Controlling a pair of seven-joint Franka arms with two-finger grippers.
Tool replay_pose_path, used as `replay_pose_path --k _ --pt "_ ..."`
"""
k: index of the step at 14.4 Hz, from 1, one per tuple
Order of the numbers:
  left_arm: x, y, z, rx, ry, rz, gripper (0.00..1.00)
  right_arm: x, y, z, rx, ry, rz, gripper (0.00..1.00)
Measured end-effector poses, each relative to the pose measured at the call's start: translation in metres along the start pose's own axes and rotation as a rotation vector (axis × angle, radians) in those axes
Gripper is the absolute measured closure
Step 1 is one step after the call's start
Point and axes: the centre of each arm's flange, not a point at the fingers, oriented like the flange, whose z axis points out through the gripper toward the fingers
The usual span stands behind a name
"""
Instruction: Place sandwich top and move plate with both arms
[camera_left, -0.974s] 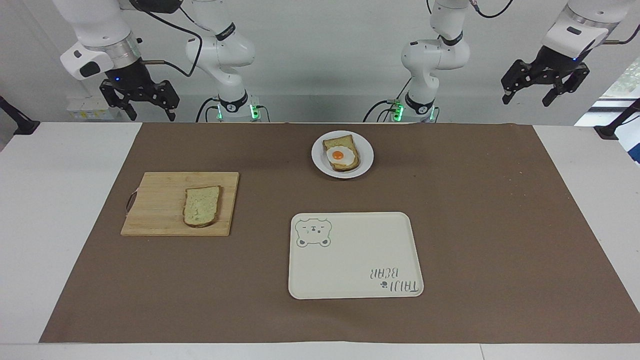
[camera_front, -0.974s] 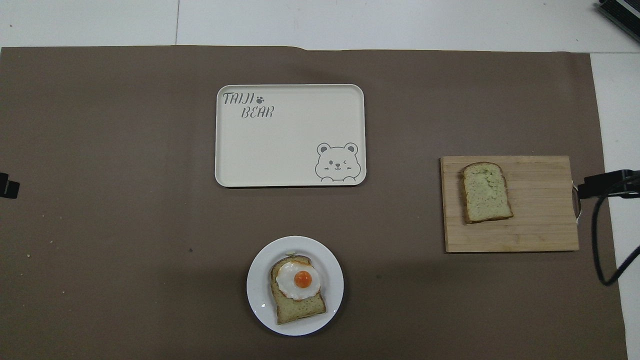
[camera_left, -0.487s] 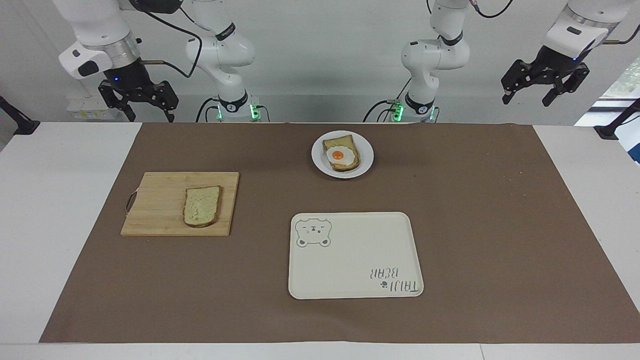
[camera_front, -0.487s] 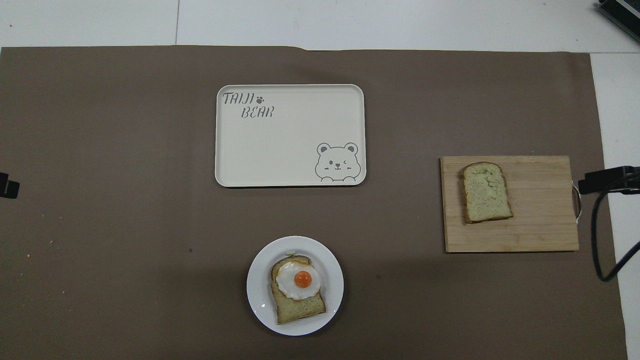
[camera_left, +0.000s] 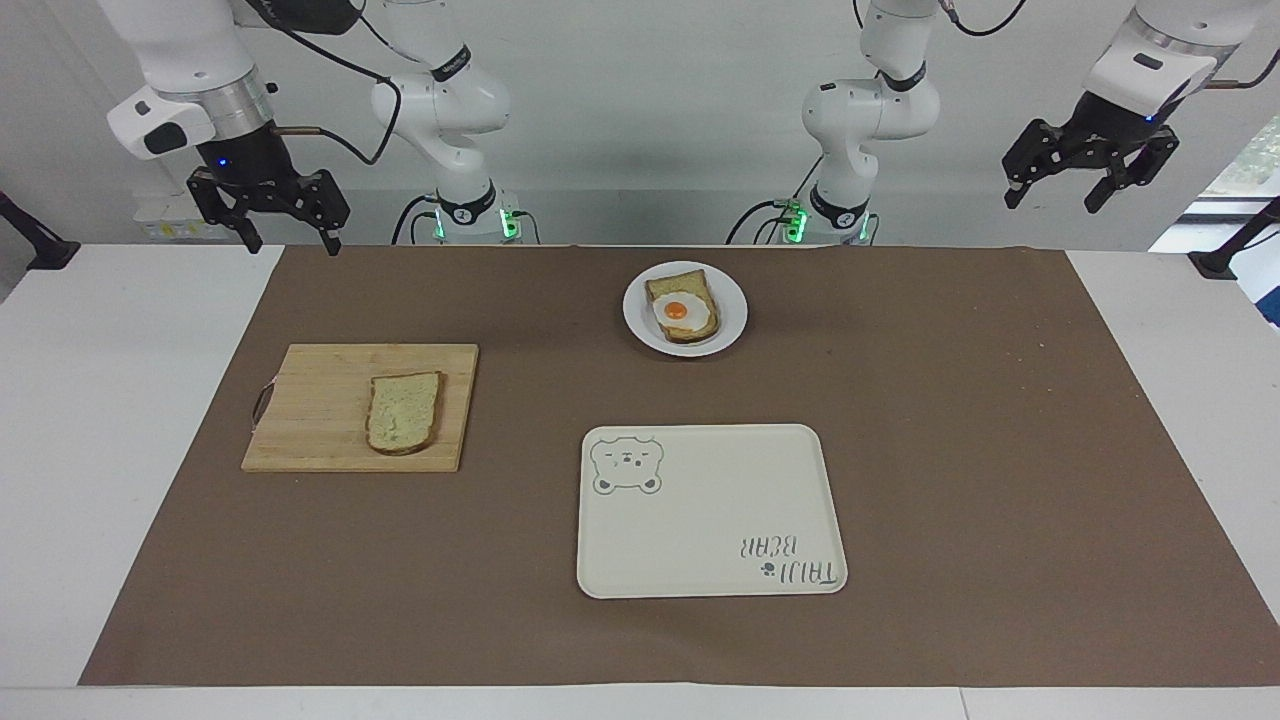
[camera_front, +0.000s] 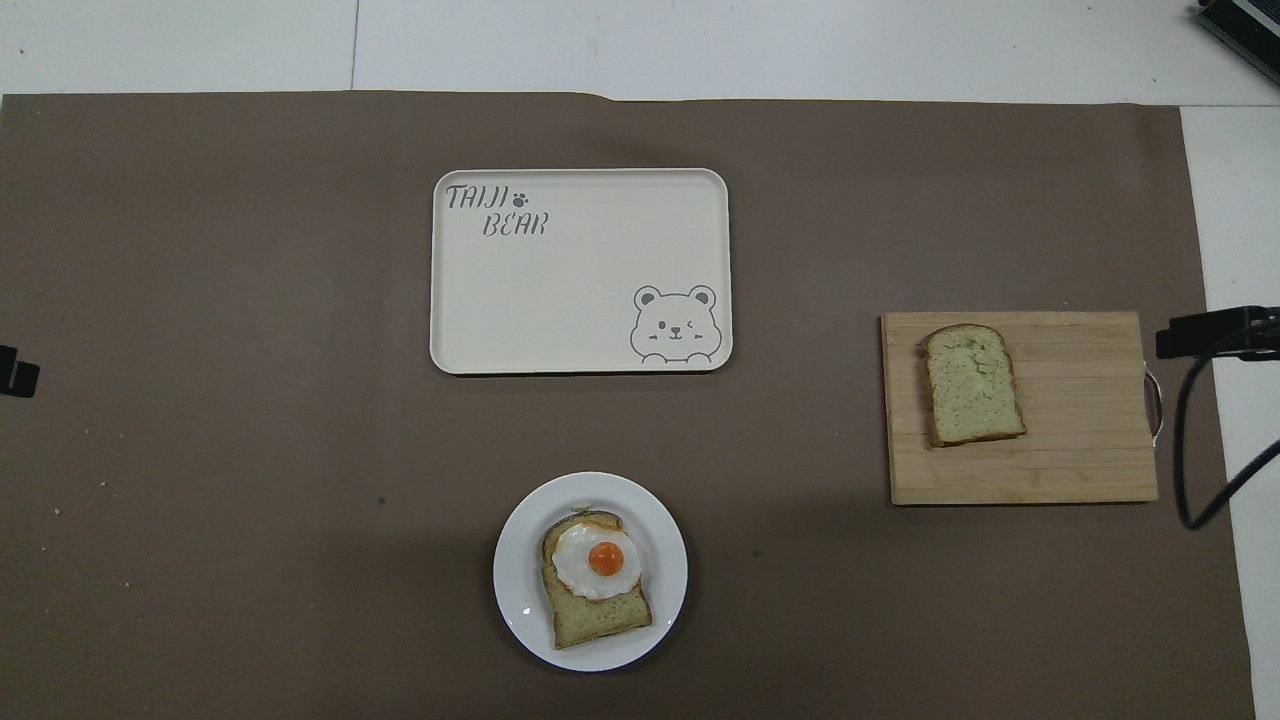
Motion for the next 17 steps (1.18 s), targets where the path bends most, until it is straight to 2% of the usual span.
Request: replay_pose_path --k 6,11,14,17 --pt "0.000 0.000 0.000 0.000 0.000 0.000 0.00 0.050 -0.002 0.072 0.009 0.026 -0.022 0.00" --pt "0.000 0.000 0.000 0.000 0.000 0.000 0.00 0.085 0.006 0.149 0.053 0.032 -0.062 0.00" --pt "0.000 0.000 0.000 0.000 0.000 0.000 0.00 0.089 0.009 0.187 0.064 0.015 -0.082 0.00" --pt "0.000 0.000 0.000 0.000 0.000 0.000 0.00 0.076 0.014 0.230 0.104 0.000 -0.134 0.00"
